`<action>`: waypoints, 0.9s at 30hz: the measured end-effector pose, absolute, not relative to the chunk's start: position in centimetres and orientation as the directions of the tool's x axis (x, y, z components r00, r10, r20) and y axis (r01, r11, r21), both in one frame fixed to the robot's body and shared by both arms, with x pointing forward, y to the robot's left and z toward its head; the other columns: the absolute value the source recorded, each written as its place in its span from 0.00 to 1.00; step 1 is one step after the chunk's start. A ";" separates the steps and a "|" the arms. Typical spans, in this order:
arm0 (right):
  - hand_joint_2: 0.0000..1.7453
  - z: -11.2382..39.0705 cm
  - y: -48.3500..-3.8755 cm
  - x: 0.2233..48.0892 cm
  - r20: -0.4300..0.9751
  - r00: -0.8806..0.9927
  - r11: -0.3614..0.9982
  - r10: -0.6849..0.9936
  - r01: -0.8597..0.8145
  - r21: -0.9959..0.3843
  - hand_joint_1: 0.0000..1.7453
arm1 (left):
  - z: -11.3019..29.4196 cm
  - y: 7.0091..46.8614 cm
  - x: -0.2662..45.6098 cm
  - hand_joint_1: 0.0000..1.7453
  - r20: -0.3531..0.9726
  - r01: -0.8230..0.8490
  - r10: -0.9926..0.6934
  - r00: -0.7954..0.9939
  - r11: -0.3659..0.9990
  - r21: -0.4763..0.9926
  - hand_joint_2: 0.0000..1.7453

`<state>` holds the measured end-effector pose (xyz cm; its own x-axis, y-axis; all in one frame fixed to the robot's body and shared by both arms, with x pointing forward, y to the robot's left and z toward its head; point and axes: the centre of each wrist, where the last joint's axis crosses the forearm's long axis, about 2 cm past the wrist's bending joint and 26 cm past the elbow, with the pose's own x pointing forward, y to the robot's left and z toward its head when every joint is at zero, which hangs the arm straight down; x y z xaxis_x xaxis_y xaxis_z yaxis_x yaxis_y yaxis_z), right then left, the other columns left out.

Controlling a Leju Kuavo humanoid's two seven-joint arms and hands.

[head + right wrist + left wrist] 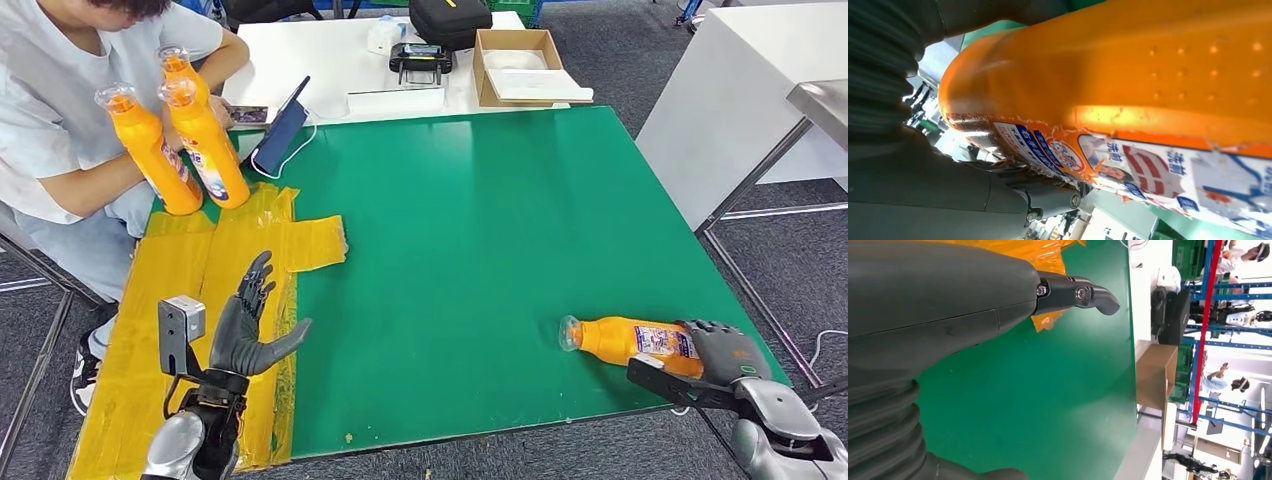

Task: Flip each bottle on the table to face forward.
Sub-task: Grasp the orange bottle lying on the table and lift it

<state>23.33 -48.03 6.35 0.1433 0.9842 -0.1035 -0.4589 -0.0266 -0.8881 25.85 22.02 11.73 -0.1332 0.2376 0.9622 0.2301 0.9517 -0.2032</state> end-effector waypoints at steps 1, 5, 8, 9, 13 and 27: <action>1.00 6.3 -48.0 23.4 -0.102 0.140 -0.026 0.985 -0.464 -0.886 1.00 | 11.8 22.0 25.9 0.00 0.962 0.229 0.238 -0.135 0.952 -0.203 1.00; 1.00 6.1 -47.8 23.8 -0.095 0.118 -0.030 0.988 -0.465 -0.885 1.00 | 11.9 21.8 26.0 0.00 0.961 0.231 0.236 -0.143 0.952 -0.199 1.00; 1.00 5.9 -46.9 24.1 -0.096 0.083 -0.055 0.992 -0.396 -0.916 1.00 | 11.9 21.7 26.0 0.00 0.962 0.230 0.228 -0.147 0.954 -0.191 1.00; 1.00 5.7 -46.2 24.1 -0.100 0.074 -0.068 0.992 -0.354 -0.933 1.00 | 11.9 21.7 26.0 0.00 0.963 0.232 0.226 -0.145 0.954 -0.189 1.00; 1.00 5.4 -41.3 24.8 -0.003 0.033 0.002 0.999 -0.159 -0.987 1.00 | 12.1 21.2 25.8 0.00 0.965 0.289 0.231 -0.122 0.939 -0.188 1.00; 1.00 9.8 -30.0 26.4 0.565 -0.213 0.603 0.797 0.214 -0.769 1.00 | 12.5 18.2 24.9 0.00 0.965 0.452 0.242 -0.104 0.876 -0.171 1.00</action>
